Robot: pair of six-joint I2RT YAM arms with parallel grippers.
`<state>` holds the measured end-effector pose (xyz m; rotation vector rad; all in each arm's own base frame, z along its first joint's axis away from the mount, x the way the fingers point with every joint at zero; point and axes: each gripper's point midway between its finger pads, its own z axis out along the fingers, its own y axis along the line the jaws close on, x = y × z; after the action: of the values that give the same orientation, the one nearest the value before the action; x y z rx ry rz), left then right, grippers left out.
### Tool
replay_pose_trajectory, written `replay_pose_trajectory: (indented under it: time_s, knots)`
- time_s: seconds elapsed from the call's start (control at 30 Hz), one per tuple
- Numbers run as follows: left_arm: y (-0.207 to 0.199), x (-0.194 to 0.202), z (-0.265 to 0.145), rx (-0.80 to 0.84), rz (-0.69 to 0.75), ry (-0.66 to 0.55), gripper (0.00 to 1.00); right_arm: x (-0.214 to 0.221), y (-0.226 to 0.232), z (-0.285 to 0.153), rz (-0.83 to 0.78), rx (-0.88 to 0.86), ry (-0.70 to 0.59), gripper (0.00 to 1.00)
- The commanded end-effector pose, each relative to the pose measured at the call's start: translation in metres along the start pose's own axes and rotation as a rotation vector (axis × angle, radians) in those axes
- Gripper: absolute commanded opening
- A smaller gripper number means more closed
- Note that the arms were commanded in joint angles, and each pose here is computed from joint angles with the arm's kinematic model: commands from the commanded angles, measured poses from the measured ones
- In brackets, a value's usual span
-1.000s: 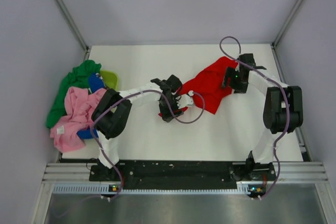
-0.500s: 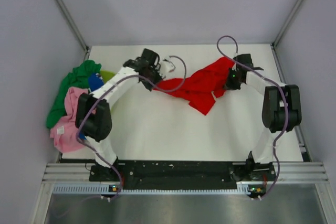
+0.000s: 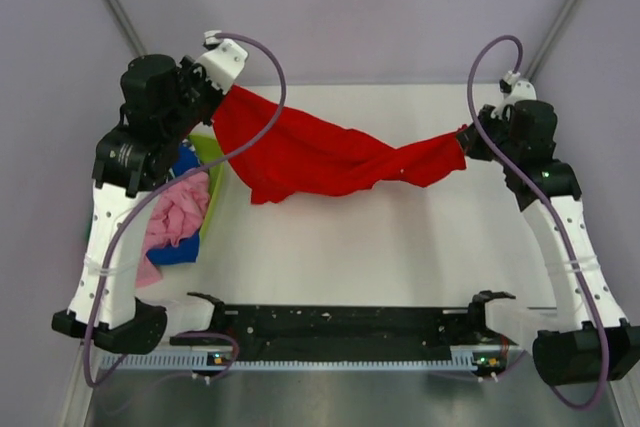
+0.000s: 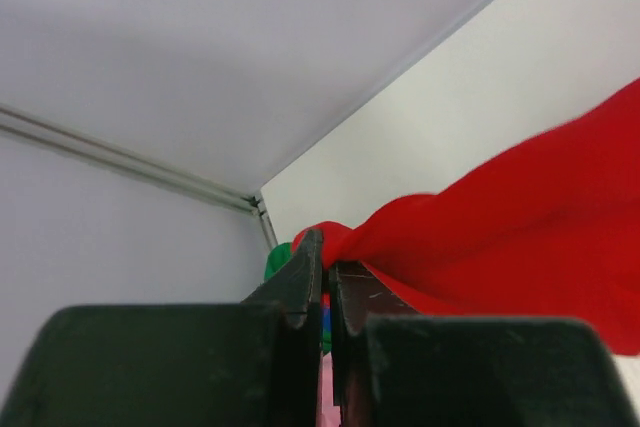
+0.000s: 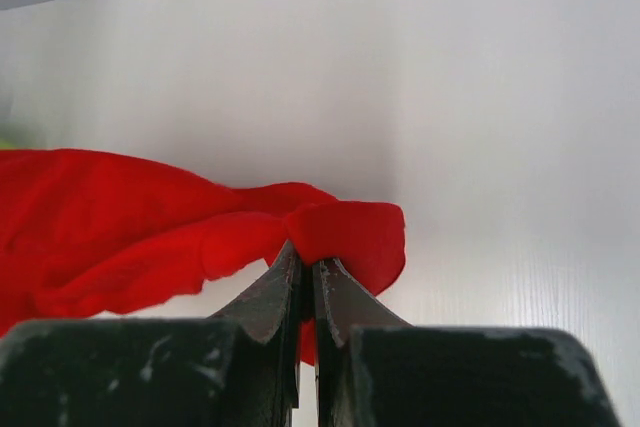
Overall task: Fold and stack the t-shirts
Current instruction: Move the tshirt to the center of the board
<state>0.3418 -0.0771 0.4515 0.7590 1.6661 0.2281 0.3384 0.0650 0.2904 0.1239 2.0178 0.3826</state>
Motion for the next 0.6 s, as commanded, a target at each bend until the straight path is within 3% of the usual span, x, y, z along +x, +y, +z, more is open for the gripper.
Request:
replay_pose_trajectory:
  time_s: [0.0,0.17,0.3,0.37,0.4,0.43,0.47,0.5,0.57]
  knots:
    - [0.003,0.025,0.02,-0.025,0.038,0.108,0.0,0.036,-0.007,-0.011,-0.001,0.021,0.104,0.0]
    - [0.009,0.045,0.088,-0.091,0.064,0.174,0.0,0.049,-0.002,-0.018,0.022,-0.009,0.145,0.0]
    - [0.012,0.082,0.179,-0.126,0.066,0.307,0.02,0.062,-0.006,-0.001,0.035,-0.003,0.213,0.0]
    - [0.011,0.099,0.222,-0.136,0.065,0.365,0.34,0.065,-0.008,0.009,0.044,0.003,0.233,0.0]
    - [0.008,0.11,0.241,-0.137,0.068,0.398,0.44,0.068,-0.01,0.014,0.044,0.011,0.25,0.0]
    - [0.004,0.118,0.259,-0.136,0.071,0.417,0.61,0.067,-0.012,0.019,0.042,0.02,0.254,0.0]
    - [0.002,0.117,0.266,-0.128,0.07,0.415,0.84,0.069,-0.014,0.024,0.046,0.028,0.267,0.0]
    - [-0.002,0.112,0.267,-0.108,0.06,0.401,0.99,0.07,-0.016,0.031,0.047,0.038,0.275,0.0]
    - [-0.024,0.103,0.258,-0.003,0.033,0.362,0.99,0.072,-0.017,0.041,0.057,0.041,0.298,0.0]
